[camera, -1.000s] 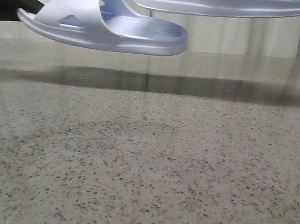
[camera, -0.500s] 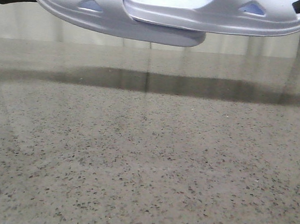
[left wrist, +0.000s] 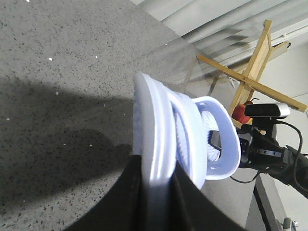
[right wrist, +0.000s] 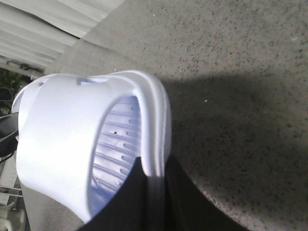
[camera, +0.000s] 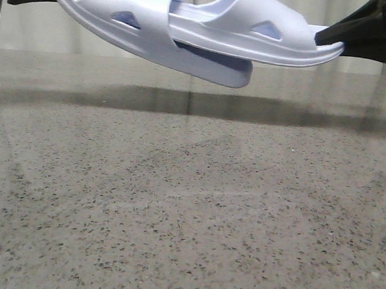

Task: Insert blue slippers together front up
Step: 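Bring the right gripper's slipper over the left gripper's slipper, nesting them, then lower the nested slippers onto the table and open both grippers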

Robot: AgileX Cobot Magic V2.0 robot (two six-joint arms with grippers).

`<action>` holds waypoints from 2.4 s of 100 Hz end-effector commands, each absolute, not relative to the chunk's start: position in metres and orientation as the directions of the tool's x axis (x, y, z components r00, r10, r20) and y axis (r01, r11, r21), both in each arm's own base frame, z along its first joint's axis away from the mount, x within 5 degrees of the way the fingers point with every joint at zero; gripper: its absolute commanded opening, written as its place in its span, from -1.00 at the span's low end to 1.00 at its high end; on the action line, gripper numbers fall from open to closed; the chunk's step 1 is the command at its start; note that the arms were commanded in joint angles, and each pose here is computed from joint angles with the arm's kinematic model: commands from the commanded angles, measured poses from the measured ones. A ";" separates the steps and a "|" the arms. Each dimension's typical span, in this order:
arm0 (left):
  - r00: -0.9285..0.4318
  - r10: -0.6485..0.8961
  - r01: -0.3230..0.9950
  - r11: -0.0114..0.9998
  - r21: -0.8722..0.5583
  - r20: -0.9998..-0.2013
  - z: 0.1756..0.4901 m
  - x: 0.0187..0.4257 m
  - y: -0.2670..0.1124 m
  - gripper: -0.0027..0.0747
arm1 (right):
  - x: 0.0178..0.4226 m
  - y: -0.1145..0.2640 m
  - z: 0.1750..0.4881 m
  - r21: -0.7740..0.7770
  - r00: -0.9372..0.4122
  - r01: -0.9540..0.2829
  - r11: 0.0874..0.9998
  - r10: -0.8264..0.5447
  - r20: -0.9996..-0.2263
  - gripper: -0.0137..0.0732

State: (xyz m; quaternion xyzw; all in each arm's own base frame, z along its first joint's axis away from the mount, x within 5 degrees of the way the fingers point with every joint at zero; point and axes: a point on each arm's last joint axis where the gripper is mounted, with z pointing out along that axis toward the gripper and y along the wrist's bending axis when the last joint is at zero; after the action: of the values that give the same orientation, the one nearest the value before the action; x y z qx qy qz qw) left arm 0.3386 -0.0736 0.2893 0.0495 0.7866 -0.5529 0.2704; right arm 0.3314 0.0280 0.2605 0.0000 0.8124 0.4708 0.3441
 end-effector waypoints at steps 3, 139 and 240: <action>-0.836 -0.216 0.463 0.215 -0.860 -0.504 0.326 0.324 -0.085 -0.89 | 0.332 0.052 0.289 0.755 -0.738 -0.476 0.450 0.263 -0.622 -0.93; -0.812 -0.219 0.425 0.416 -0.804 -0.542 0.317 0.327 -0.048 -0.89 | 0.309 -0.026 0.329 0.715 -0.698 -0.483 0.506 0.271 -0.663 -0.26; -0.804 0.021 0.476 0.621 -0.622 -0.594 0.271 0.348 -0.036 0.15 | 0.306 -0.025 0.329 0.710 -0.713 -0.473 0.522 0.245 -0.656 -0.26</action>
State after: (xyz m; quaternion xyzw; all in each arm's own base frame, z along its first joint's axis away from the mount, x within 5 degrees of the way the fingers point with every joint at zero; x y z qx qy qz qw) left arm 0.3494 -0.0366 0.2373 0.1276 0.8811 -0.3844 0.2442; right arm 0.3186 -0.0328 0.3007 -0.0281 0.8205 0.4431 0.3601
